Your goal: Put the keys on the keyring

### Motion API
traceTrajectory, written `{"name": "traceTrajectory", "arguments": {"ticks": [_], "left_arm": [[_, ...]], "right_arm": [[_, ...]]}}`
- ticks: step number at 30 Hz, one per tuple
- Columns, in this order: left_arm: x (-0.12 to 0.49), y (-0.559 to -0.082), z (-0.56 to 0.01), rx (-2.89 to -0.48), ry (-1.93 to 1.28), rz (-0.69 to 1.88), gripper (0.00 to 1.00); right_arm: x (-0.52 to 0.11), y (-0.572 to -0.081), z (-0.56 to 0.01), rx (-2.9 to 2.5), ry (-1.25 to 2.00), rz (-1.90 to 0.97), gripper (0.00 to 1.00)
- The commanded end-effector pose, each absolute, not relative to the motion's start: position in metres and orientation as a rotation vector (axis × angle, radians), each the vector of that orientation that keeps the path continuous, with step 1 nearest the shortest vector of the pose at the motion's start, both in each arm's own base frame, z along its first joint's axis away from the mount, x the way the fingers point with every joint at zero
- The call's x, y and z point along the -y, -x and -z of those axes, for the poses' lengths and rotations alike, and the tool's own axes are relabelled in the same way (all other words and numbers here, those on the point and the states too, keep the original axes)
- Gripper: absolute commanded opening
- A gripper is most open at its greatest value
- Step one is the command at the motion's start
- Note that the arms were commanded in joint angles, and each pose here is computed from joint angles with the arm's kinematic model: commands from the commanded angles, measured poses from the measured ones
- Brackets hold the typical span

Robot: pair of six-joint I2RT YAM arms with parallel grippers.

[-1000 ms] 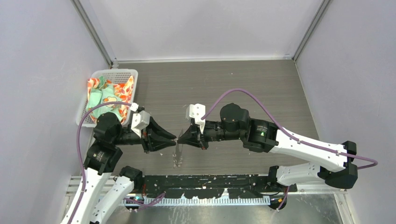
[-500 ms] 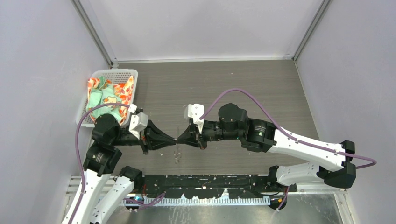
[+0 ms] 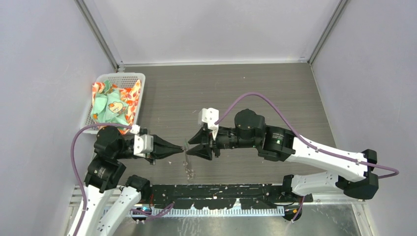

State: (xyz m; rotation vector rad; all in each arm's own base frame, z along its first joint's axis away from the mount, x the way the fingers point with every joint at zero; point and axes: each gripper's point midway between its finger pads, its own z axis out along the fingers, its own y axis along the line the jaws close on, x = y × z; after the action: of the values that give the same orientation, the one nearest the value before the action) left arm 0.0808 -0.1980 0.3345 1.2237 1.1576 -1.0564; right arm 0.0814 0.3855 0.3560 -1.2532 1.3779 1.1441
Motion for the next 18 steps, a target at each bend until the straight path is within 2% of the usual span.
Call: {"name": "traceTrajectory", "arguments": {"ticks": [1, 8, 18], "left_arm": [[0.195, -0.084, -0.34, -0.943, -1.362, 0.844, 0.0], [0.19, -0.079, -0.325, -0.628, -1.534, 0.572, 0.0], [0.19, -0.079, -0.312, -0.449, -1.621, 0.427, 0.0]], "right_arm": [[-0.364, -0.087, -0.398, -1.293, 1.118, -1.13, 0.46], [-0.347, -0.094, -0.4, -1.305, 1.054, -1.084, 0.48], [-0.333, -0.107, -0.386, -1.365, 0.995, -1.002, 0.47]]}}
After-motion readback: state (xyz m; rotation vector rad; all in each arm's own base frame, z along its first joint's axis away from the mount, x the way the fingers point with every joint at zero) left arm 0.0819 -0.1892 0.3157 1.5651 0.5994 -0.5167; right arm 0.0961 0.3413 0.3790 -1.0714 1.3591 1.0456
